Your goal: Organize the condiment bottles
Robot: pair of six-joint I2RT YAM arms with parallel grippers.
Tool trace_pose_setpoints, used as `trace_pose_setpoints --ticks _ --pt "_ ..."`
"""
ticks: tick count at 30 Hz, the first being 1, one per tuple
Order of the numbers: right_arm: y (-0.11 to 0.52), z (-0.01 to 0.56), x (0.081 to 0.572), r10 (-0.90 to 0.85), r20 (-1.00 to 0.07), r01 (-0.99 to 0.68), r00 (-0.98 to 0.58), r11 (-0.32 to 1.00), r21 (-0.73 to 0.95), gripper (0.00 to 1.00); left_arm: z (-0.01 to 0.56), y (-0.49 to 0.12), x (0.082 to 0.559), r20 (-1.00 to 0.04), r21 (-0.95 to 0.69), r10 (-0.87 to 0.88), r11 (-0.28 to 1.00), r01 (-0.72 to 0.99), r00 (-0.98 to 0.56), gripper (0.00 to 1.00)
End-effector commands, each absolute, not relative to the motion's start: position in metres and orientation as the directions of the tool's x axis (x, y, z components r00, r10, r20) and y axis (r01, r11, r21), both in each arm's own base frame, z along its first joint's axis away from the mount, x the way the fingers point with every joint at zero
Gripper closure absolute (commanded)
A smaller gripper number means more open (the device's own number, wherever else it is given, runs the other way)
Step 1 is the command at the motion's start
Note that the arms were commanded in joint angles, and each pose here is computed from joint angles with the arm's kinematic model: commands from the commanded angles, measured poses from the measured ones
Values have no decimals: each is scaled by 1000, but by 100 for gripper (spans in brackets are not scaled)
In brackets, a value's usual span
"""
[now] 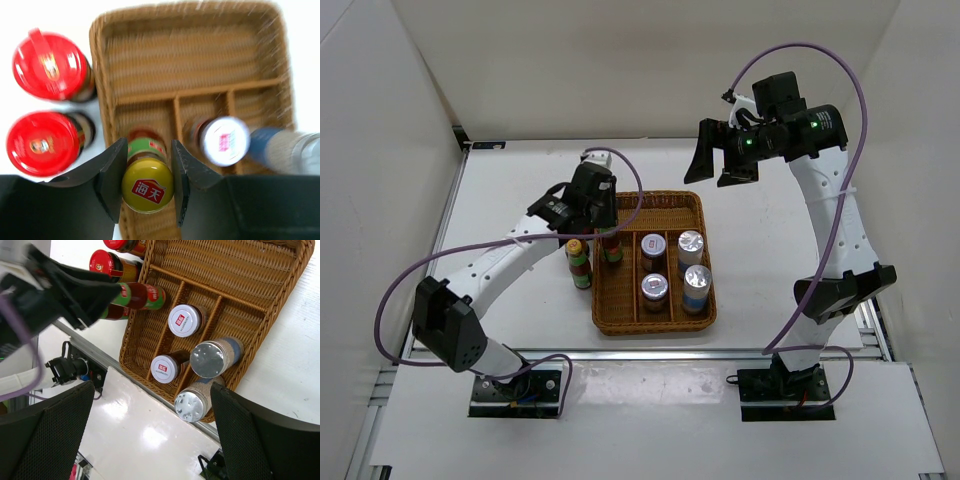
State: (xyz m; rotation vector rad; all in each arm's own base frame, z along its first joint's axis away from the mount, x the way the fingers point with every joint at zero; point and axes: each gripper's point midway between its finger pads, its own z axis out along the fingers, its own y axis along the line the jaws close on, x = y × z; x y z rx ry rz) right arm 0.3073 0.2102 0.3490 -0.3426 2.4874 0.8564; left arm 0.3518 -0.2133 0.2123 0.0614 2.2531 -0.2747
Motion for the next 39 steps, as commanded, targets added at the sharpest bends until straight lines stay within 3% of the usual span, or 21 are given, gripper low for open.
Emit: trace_pose_setpoints --ticks 1,10,13,15,16,19,25,29,39 --pt "188 336 257 -108 -343 -282 -933 811 512 0 224 -220 350 -776 -217 -91 968 128 -624 89" --pt "190 335 255 -111 -332 -280 -937 808 519 0 217 -220 356 -774 -191 -75 974 118 -629 89" --pt "190 335 255 -111 -332 -280 -937 808 519 0 212 -219 355 -766 -195 -83 975 109 -637 70" --pt "189 333 255 -112 -324 -275 -939 810 519 0 208 -219 354 -760 -198 -87 975 101 -644 45" --pt "189 333 255 -112 -324 -275 -939 810 519 0 208 -219 354 -760 -198 -87 975 101 -644 24" --pt "191 333 254 -113 -322 -277 -940 804 526 0 215 -217 354 -768 -198 -93 975 97 -634 0" --pt "191 334 256 -112 -331 -281 -937 803 526 0 284 -190 348 -868 -157 -86 982 106 -489 0" --pt "191 332 256 -113 -322 -277 -940 804 526 0 301 -170 324 -895 -155 -88 980 122 -437 0" --pt "197 330 256 -120 -298 -274 -947 786 553 0 234 -139 260 -830 -246 -167 966 81 -533 0"
